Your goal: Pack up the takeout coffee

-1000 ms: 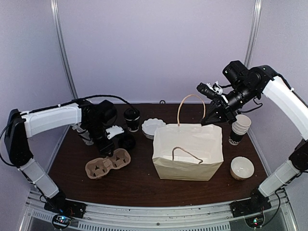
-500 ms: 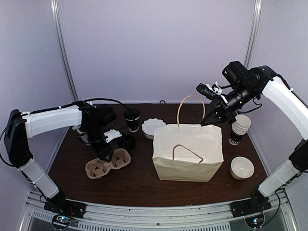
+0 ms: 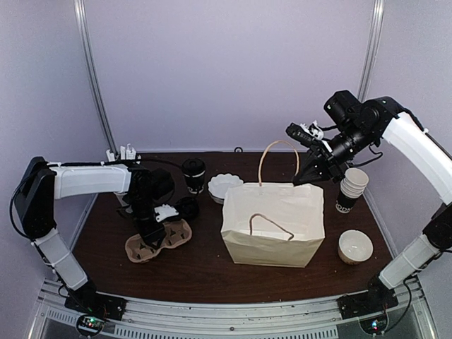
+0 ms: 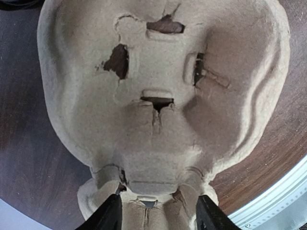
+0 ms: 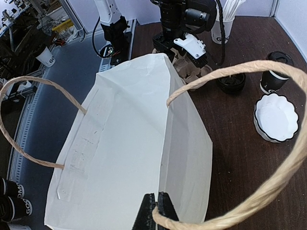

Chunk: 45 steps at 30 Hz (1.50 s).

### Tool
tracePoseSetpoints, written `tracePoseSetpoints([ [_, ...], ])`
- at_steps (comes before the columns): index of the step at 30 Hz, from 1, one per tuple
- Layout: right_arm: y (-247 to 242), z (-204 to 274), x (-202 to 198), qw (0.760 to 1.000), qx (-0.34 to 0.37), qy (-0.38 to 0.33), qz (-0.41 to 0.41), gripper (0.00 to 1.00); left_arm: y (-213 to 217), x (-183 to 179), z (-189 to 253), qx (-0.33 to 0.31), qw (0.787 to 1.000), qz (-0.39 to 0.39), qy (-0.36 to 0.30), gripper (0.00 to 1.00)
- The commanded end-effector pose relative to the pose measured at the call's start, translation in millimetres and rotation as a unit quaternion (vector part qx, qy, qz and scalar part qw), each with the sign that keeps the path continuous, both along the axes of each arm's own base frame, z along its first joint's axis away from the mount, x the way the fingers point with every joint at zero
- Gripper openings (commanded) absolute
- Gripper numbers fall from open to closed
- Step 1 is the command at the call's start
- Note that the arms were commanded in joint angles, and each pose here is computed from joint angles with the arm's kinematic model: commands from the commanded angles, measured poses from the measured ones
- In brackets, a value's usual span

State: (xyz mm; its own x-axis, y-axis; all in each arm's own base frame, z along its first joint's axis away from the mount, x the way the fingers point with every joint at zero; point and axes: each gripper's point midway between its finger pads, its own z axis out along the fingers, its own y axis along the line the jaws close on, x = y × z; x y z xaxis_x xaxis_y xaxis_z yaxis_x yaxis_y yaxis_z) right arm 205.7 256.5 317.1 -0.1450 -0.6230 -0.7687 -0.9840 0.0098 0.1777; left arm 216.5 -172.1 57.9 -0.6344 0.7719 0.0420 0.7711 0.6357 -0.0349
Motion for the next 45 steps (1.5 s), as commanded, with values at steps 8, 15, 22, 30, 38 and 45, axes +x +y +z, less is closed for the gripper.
tracePoseSetpoints([
  [8,6,-1,1,1.000,0.005,0.002,0.007,0.00,-9,9,-13,-0.007,1.000,-0.008,-0.008,0.47],
  [15,7,-3,2,1.000,0.003,0.005,0.007,0.00,-11,10,-14,-0.011,1.000,-0.009,-0.010,0.40],
  [22,8,-2,1,1.000,0.004,0.004,0.007,0.00,-13,8,-12,-0.017,1.000,-0.007,-0.006,0.30],
  [30,8,-4,-1,1.000,0.000,0.009,0.008,0.00,-30,19,61,-0.080,0.994,0.008,-0.067,0.28],
  [38,9,-6,-5,1.000,-0.003,0.019,0.015,0.00,-79,25,193,-0.269,0.945,-0.037,-0.183,0.29],
  [45,17,-1,-5,0.999,0.015,0.043,0.022,0.00,-140,6,311,-0.445,0.843,-0.137,-0.268,0.30],
])
